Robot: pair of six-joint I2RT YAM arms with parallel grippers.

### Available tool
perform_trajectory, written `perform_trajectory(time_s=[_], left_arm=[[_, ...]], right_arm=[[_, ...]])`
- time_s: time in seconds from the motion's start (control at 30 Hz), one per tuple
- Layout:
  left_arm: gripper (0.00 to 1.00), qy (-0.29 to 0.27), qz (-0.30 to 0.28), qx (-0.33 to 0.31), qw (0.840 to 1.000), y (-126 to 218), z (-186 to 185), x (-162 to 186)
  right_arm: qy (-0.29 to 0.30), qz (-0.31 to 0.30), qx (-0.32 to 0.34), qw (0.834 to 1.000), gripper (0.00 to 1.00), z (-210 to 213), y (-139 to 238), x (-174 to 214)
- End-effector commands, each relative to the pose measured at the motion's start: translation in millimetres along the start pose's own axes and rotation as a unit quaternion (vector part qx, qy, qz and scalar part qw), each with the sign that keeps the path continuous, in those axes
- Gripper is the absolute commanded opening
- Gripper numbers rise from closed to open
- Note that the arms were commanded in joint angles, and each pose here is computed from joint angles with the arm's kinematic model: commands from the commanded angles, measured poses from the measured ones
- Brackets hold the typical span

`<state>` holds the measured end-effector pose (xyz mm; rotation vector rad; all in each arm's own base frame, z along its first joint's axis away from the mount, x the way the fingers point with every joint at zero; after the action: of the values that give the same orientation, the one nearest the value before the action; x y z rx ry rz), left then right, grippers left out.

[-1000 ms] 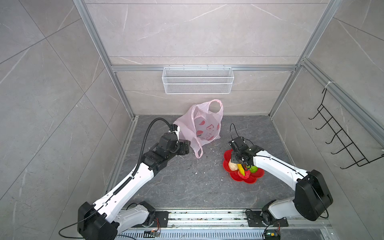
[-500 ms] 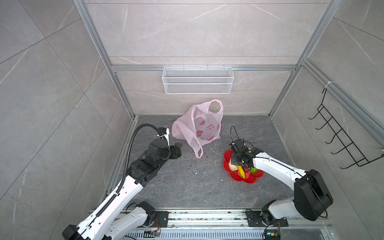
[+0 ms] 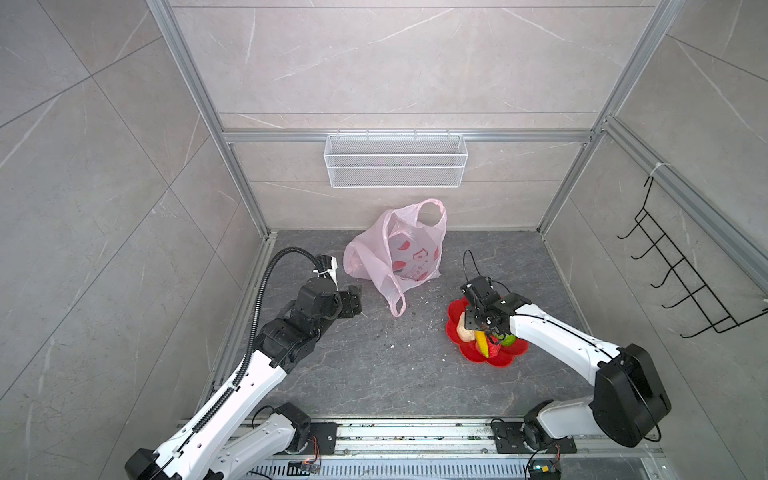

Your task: Take the fake fruits out of the plastic bag

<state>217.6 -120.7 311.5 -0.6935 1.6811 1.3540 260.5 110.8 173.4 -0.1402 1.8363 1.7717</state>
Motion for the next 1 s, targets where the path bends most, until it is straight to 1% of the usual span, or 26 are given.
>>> perform_trajectory(time_s=[0.0, 0.2, 0.3, 0.4, 0.5, 0.57, 0.63, 0.83, 0.97], left_arm=[[0.79, -0.013, -0.04, -0.012, 0.999, 2, -1, -24], [0.8, -0.027, -0.05, -0.005, 0.998, -4, -5, -42], [0.8, -0.027, -0.049, 0.003, 0.998, -7, -8, -44], [0.8, -0.021, -0.05, 0.008, 0.998, -7, -8, -42], [0.8, -0.019, -0.043, 0.005, 0.999, -7, -7, -37], [0.8, -0.018, -0.04, 0.004, 0.999, -7, -6, -35], [0.8, -0.019, -0.035, 0.001, 0.999, -7, -5, -32], [0.8, -0.021, -0.031, -0.01, 0.999, -5, 0, -28], [0.8, -0.02, -0.029, -0.011, 0.999, -6, 1, -26]], right_arm=[[0.005, -0.01, 0.002, 1.0, 0.59, -7, 27, -8], [0.001, -0.049, -0.018, 0.999, 0.6, -21, 73, -20], [-0.001, -0.068, -0.008, 0.998, 0.6, -31, 89, -26], [-0.004, -0.086, 0.02, 0.996, 0.59, -43, 96, -38], [-0.022, -0.077, 0.044, 0.996, 0.54, -57, 85, -50], [-0.038, -0.058, 0.064, 0.996, 0.49, -68, 68, -58], [-0.059, -0.04, 0.077, 0.994, 0.47, -82, 53, -63], [-0.114, -0.012, 0.114, 0.987, 0.44, -120, 18, -70], [-0.146, 0.018, 0.125, 0.981, 0.42, -140, -5, -67]])
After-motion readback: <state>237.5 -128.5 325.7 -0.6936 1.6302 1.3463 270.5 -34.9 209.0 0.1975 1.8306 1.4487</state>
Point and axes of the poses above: each gripper's point midway between its finger pads, its own y axis back along the fingers, its own z axis along the line the jaws close on, x = y × z, the point moved 8 cm from there along y, back along the fingers, and after that the axes turned 13 degrees about -y, right-handed, at the moved point
